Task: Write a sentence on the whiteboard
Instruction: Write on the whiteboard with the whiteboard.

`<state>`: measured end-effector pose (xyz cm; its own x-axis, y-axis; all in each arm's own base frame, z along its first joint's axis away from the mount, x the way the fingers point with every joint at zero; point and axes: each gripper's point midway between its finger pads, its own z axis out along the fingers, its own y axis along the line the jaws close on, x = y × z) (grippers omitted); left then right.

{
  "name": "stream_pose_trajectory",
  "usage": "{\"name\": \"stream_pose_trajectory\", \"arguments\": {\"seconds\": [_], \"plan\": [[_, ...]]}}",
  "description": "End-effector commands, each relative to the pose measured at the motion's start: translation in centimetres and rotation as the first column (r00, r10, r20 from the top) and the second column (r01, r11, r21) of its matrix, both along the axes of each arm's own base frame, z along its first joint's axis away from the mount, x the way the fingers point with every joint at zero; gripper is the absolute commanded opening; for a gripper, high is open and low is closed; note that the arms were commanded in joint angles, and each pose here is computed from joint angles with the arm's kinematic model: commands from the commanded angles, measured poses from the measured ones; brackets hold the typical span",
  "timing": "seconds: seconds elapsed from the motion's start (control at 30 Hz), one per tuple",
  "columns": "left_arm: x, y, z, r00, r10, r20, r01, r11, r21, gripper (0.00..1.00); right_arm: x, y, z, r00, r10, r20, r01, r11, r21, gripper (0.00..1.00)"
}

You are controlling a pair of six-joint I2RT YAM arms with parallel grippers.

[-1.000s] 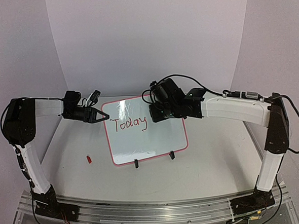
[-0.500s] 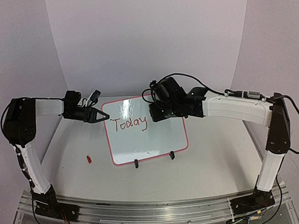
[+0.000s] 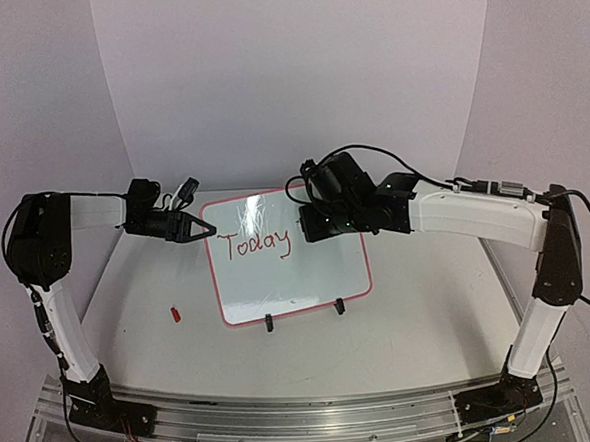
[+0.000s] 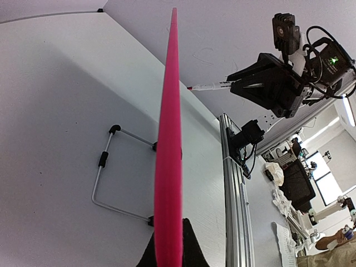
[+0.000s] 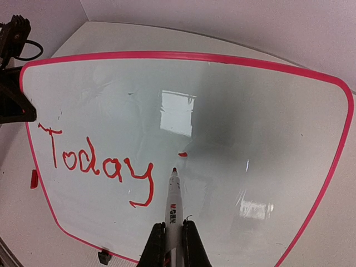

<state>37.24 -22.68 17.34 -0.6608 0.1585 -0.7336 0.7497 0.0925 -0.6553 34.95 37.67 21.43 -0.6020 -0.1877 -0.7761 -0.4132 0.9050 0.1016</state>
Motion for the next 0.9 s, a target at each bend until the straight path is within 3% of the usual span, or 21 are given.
{"name": "stream_pose_trajectory", "arguments": {"seconds": [0.0,0.87], "plan": [[0.2,-1.2,-2.5,0.998,-0.010,0.059,0.005,0.997,0.082,0.00,0.7,0.2,0.8,1.000,-0.018,0.019,0.017,0.999,0.027,0.00],[0.1,-1.3,-2.4,0.998,-0.019,0.059,0.015,0.997,0.076,0.00,2.0,-0.1,-0.1,0.997,-0.064,0.051,0.065,0.997,-0.032,0.00]]}}
